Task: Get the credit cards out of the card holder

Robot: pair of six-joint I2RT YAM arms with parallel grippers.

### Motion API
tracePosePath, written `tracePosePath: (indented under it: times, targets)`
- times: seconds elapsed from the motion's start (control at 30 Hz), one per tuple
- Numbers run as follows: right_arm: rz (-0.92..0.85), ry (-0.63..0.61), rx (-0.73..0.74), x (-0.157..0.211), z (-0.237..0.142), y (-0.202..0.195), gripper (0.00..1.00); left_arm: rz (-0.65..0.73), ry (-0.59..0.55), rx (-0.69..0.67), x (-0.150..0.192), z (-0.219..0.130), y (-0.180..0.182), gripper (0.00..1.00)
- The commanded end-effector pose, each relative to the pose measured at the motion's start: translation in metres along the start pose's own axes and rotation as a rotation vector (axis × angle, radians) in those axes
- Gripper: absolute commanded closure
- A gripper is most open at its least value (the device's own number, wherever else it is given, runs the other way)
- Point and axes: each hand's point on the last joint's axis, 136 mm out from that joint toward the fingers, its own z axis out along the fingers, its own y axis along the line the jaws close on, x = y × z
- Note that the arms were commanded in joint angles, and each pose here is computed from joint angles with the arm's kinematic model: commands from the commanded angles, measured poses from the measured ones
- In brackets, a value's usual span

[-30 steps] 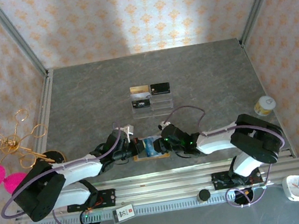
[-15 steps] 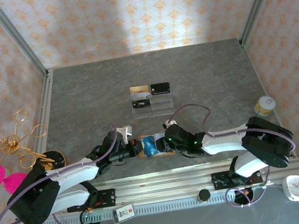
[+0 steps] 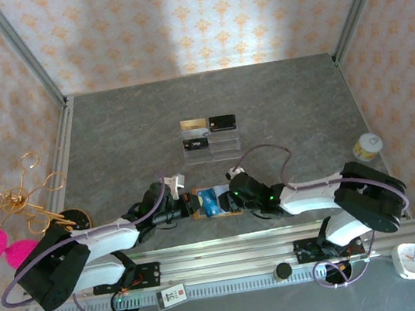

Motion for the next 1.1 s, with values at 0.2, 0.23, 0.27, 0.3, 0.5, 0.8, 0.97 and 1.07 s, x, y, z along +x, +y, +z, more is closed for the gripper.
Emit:
tracePosePath:
  times: [0.2, 0.23, 0.27, 0.3, 0.5, 0.8, 0.97, 1.07]
  targets:
    - [-0.02, 0.116, -0.04, 0.023, 0.022, 0.006, 0.8, -0.04, 0.001, 0.078, 0.003, 0.004, -0.007, 0.93]
    - [-0.017, 0.118, -0.044, 0.024, 0.022, 0.007, 0.81, -0.043, 0.004, 0.078, 0.004, 0.005, -0.006, 0.91]
    - [-0.014, 0.123, -0.048, 0.025, 0.023, 0.007, 0.81, -0.044, 0.008, 0.079, 0.005, 0.006, -0.006, 0.88]
    - [-0.011, 0.127, -0.051, 0.026, 0.023, 0.008, 0.82, -0.045, 0.01, 0.079, 0.005, 0.007, -0.006, 0.86]
    - [-0.006, 0.137, -0.056, 0.03, 0.024, 0.007, 0.83, -0.046, 0.019, 0.074, 0.005, 0.011, -0.006, 0.8]
    - [-0.002, 0.081, -0.037, 0.017, 0.015, 0.003, 0.71, 0.001, -0.002, 0.029, 0.0, 0.0, -0.004, 1.0]
    - [-0.007, 0.062, -0.042, 0.011, 0.013, 0.002, 0.66, 0.061, -0.046, -0.027, -0.014, -0.018, -0.007, 1.0]
    - [-0.02, 0.031, -0.061, 0.002, 0.009, 0.006, 0.58, 0.108, -0.095, -0.049, -0.027, -0.031, -0.015, 1.0]
